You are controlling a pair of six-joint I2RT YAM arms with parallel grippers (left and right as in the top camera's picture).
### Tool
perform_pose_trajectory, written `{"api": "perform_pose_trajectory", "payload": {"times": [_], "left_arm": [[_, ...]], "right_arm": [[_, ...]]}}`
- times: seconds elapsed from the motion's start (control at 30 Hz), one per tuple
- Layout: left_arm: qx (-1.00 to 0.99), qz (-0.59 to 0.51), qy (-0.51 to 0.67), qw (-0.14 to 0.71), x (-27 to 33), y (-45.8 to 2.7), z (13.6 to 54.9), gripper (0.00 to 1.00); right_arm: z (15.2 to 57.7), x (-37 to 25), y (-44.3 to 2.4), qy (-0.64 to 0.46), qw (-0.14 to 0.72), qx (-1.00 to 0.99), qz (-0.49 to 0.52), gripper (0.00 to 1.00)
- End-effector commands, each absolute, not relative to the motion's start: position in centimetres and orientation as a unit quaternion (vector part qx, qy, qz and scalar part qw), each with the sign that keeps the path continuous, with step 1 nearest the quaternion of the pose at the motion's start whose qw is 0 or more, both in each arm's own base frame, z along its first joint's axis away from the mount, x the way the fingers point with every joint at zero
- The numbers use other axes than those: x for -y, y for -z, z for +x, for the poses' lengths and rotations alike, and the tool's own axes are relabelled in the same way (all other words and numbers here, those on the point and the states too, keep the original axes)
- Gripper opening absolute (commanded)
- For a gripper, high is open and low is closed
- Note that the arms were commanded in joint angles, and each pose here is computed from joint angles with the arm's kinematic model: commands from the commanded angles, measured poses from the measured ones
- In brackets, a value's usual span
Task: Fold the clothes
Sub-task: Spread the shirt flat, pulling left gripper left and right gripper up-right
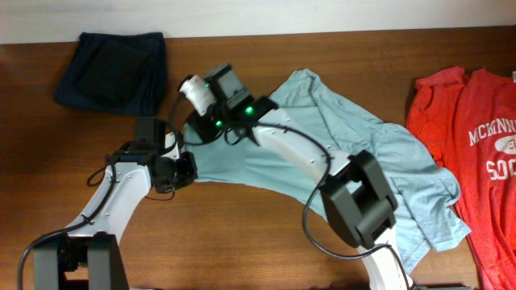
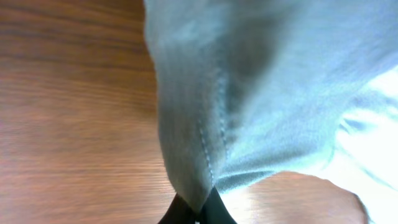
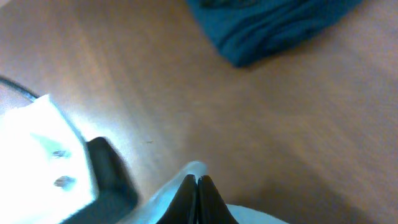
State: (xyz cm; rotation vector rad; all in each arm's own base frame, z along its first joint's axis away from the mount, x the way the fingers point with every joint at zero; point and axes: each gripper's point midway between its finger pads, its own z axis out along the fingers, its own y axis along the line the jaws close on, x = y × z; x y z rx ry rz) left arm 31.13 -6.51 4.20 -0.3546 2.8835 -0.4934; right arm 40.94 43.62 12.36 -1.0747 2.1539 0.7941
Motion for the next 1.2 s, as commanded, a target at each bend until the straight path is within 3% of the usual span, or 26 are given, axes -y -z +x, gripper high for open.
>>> {"api": "perform_pose_trajectory", "payload": {"times": [0.0, 0.2, 0.27, 0.33, 0.37, 0.4, 0.43, 0.47, 0.5, 0.57, 0.67, 0.8, 0.9, 1.0, 1.1, 1.17], "left_arm": [[-0.98, -0.124, 0.111, 0.105, 4.5, -4.1, 30.8, 0.01], [-0.985, -0.13, 0.079, 0.086, 3.5, -3.7, 29.7, 0.01], [-0.986, -0.131, 0.068, 0.082, 3.1, -3.6, 29.4, 0.0], [-0.986, -0.132, 0.067, 0.079, 3.1, -3.5, 29.3, 0.01], [-0.986, -0.132, 0.067, 0.076, 3.1, -3.5, 29.2, 0.06], [-0.986, -0.132, 0.067, 0.073, 3.1, -3.5, 29.0, 0.18], [-0.987, -0.132, 0.067, 0.07, 3.1, -3.5, 28.8, 0.38], [-0.987, -0.131, 0.067, 0.068, 3.1, -3.5, 28.8, 0.62], [-0.988, -0.119, 0.066, 0.068, 3.1, -3.5, 28.7, 0.74], [-0.99, -0.1, 0.065, 0.072, 3.1, -3.6, 28.8, 0.81], [-0.988, -0.092, 0.069, 0.103, 3.2, -5.1, 29.8, 0.82], [-0.97, -0.072, 0.094, 0.212, 3.8, -10.0, 34.3, 0.81], [-0.952, -0.039, 0.121, 0.277, 4.9, -11.9, 37.2, 0.61], [-0.938, -0.028, 0.144, 0.315, 5.7, -12.6, 39.3, 0.26], [-0.932, -0.017, 0.17, 0.319, 6.7, -11.7, 40.7, 0.07], [-0.935, -0.012, 0.176, 0.306, 7.3, -10.4, 40.9, 0.02]], "right_arm": [[39.2, -46.0, -12.5, -0.318, 0.295, -0.796, -0.423, 0.04], [38.2, -47.4, -12.8, -0.325, 0.3, -0.784, -0.435, 0.05], [38.3, -47.5, -13.0, -0.326, 0.304, -0.782, -0.435, 0.13], [38.4, -47.5, -13.0, -0.326, 0.305, -0.782, -0.434, 0.36], [38.4, -47.5, -13.0, -0.326, 0.306, -0.782, -0.434, 0.55], [38.4, -47.5, -13.1, -0.327, 0.307, -0.782, -0.434, 0.69], [38.5, -47.6, -13.2, -0.328, 0.31, -0.78, -0.434, 0.87], [38.7, -47.6, -13.5, -0.329, 0.316, -0.777, -0.434, 0.92], [39.2, -47.6, -14.3, -0.331, 0.329, -0.772, -0.431, 0.97], [40.2, -46.8, -16.5, -0.333, 0.351, -0.766, -0.424, 0.98], [41.8, -44.7, -19.8, -0.328, 0.375, -0.765, -0.407, 0.98], [44.6, -37.3, -23.0, -0.3, 0.371, -0.803, -0.356, 0.98], [45.6, -32.1, -22.6, -0.278, 0.339, -0.842, -0.316, 0.9], [46.3, -26.2, -21.2, -0.252, 0.297, -0.882, -0.264, 0.85], [46.6, -19.8, -19.3, -0.231, 0.247, -0.92, -0.2, 0.81], [46.8, -16.3, -18.3, -0.211, 0.227, -0.936, -0.166, 0.81]]}}
